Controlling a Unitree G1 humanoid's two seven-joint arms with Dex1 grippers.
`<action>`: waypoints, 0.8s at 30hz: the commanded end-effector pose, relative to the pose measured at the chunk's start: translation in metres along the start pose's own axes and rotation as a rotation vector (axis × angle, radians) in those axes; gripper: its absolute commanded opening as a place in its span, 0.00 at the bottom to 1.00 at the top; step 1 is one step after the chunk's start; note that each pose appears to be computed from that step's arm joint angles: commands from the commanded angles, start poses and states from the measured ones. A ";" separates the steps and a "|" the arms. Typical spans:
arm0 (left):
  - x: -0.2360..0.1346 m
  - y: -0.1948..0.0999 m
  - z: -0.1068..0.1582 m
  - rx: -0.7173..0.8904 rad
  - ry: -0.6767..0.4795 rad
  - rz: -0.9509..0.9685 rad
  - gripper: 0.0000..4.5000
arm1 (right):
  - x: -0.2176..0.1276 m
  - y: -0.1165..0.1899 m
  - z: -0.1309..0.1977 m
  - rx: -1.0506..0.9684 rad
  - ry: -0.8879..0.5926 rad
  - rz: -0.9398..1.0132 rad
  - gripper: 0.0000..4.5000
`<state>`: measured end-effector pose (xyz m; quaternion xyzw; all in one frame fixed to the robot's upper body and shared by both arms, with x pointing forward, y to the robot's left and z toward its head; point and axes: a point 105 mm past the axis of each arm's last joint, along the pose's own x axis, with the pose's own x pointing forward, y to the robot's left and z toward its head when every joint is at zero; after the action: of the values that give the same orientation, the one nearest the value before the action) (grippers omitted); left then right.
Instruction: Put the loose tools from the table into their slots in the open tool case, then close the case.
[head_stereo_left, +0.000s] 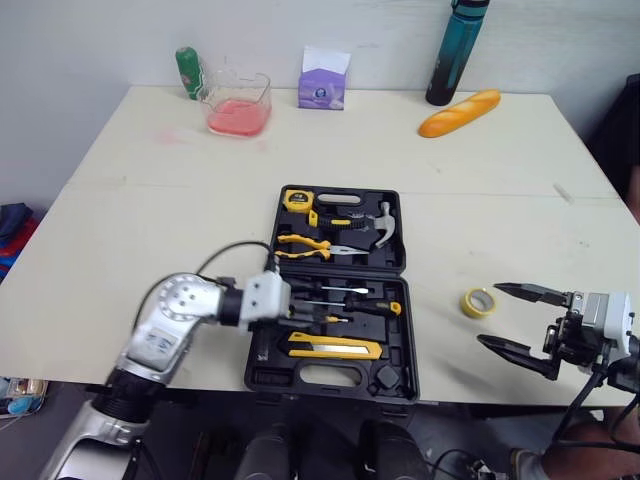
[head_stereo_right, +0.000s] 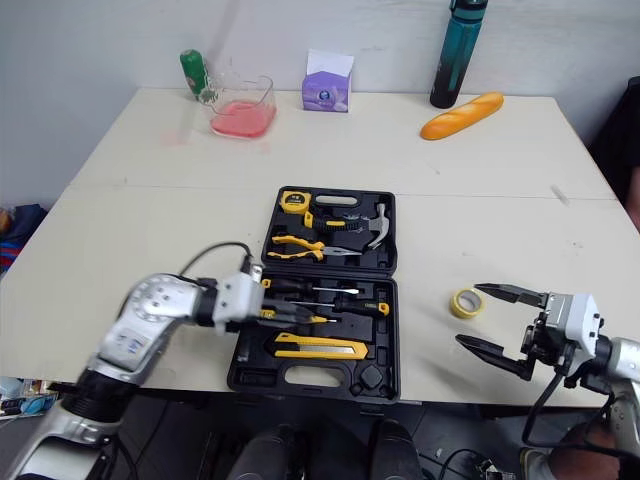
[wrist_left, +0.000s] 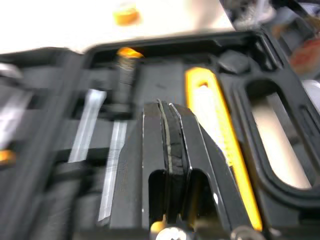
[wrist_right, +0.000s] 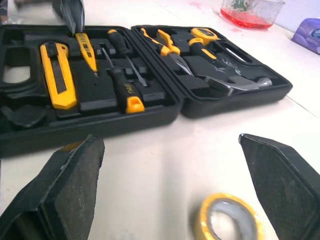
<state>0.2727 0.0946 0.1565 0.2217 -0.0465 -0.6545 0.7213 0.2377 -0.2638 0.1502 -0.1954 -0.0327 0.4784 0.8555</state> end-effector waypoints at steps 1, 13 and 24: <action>-0.031 0.010 0.015 -0.040 -0.016 0.096 0.30 | -0.015 -0.025 0.015 -0.089 0.028 -0.043 1.00; -0.201 0.035 -0.017 -0.079 0.247 0.737 0.99 | -0.071 -0.129 0.036 -0.263 0.261 -0.284 1.00; -0.293 -0.009 -0.056 -0.180 0.446 1.021 0.99 | -0.097 -0.150 0.019 -0.252 0.443 -0.478 1.00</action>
<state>0.2478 0.3828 0.1540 0.2238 0.0823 -0.1851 0.9533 0.3038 -0.4017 0.2188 -0.3708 0.0665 0.2304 0.8972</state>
